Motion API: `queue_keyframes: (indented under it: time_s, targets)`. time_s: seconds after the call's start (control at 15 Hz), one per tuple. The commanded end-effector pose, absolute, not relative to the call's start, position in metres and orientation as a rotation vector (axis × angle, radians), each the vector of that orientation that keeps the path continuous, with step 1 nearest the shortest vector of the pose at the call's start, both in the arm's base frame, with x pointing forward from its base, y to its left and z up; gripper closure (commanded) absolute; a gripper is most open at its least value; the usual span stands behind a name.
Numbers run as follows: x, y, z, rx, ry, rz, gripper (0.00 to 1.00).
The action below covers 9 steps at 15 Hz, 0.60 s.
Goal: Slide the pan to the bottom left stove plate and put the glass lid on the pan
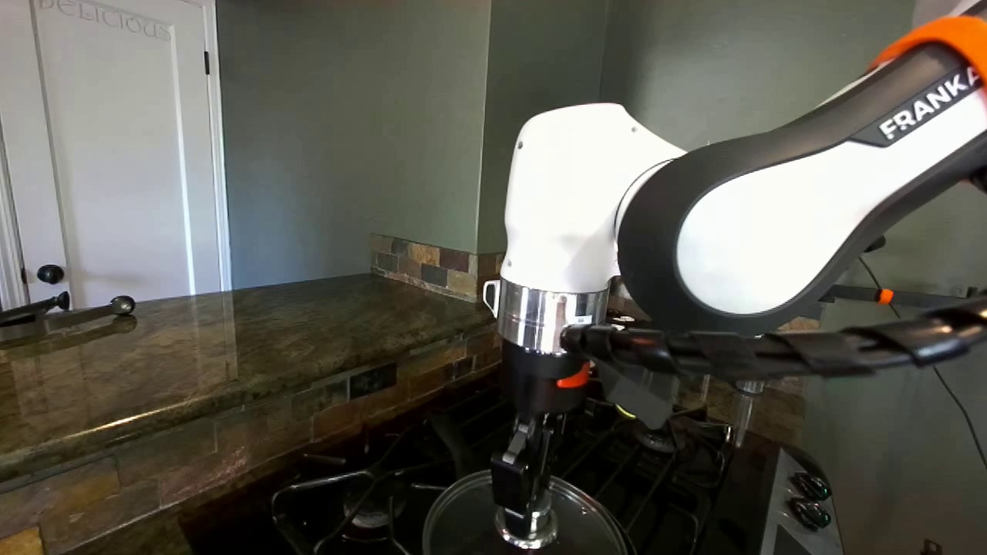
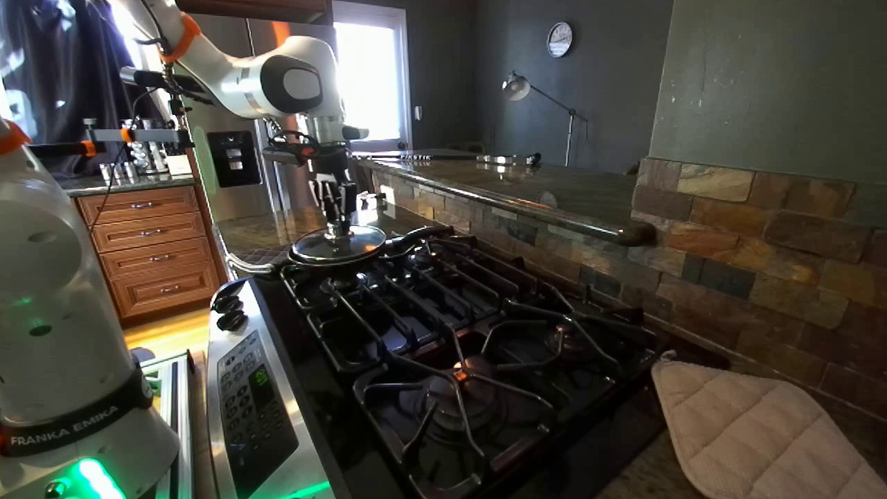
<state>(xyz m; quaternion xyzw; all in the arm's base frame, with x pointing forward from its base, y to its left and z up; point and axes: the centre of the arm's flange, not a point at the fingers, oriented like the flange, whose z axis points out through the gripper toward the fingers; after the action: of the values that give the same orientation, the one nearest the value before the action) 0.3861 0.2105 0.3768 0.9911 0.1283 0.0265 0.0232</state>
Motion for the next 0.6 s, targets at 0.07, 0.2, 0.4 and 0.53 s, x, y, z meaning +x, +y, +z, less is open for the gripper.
queue_keyframes:
  time_s: [0.07,0.2,0.4,0.53]
  targets:
    - [0.3925,0.2152,0.3791,3.06,0.384,0.074,0.77]
    - [0.3924,0.2159,0.3778,3.06,0.385,0.073,0.77]
    - [0.3913,0.2168,0.3774,3.058,0.39,0.07,0.77]
    - [0.3902,0.2173,0.3779,3.058,0.394,0.067,0.77]
